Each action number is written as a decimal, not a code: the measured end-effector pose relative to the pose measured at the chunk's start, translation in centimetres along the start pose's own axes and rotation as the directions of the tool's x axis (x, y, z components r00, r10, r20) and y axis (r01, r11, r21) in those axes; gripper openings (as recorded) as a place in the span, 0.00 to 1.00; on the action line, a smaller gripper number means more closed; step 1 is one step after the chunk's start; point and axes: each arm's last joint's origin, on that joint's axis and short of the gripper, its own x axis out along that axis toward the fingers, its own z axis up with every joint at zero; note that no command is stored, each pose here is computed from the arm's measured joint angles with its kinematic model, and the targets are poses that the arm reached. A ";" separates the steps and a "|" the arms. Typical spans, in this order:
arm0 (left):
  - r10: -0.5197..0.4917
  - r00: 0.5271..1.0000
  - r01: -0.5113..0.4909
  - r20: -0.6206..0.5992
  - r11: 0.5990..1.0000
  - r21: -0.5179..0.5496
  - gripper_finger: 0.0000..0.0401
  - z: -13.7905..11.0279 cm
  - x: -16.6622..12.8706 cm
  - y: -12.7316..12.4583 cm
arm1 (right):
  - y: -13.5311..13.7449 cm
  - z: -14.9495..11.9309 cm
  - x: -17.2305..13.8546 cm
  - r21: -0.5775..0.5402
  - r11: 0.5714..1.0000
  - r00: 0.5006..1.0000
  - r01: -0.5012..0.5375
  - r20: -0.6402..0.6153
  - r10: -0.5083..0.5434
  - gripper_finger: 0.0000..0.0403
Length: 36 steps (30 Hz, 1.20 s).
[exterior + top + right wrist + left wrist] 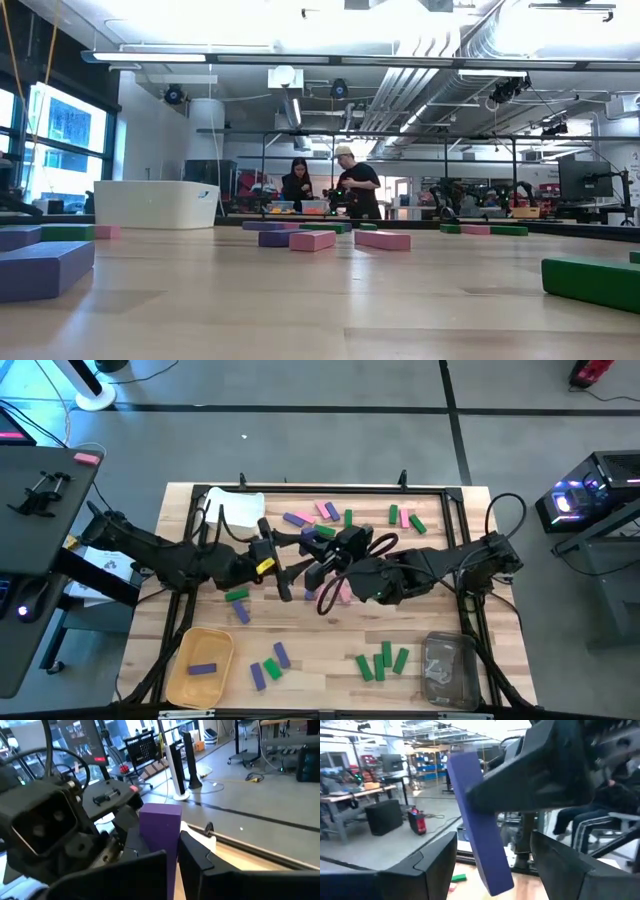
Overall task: Sort blocks
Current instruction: Put the violet block into the yellow bin
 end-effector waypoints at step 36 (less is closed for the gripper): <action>-0.040 0.980 0.049 -0.197 0.998 0.044 0.07 -0.8 -1.7 1.6 | -1.1 2.8 -1.3 -0.071 0.993 0.990 0.097 0.111 -0.089 0.64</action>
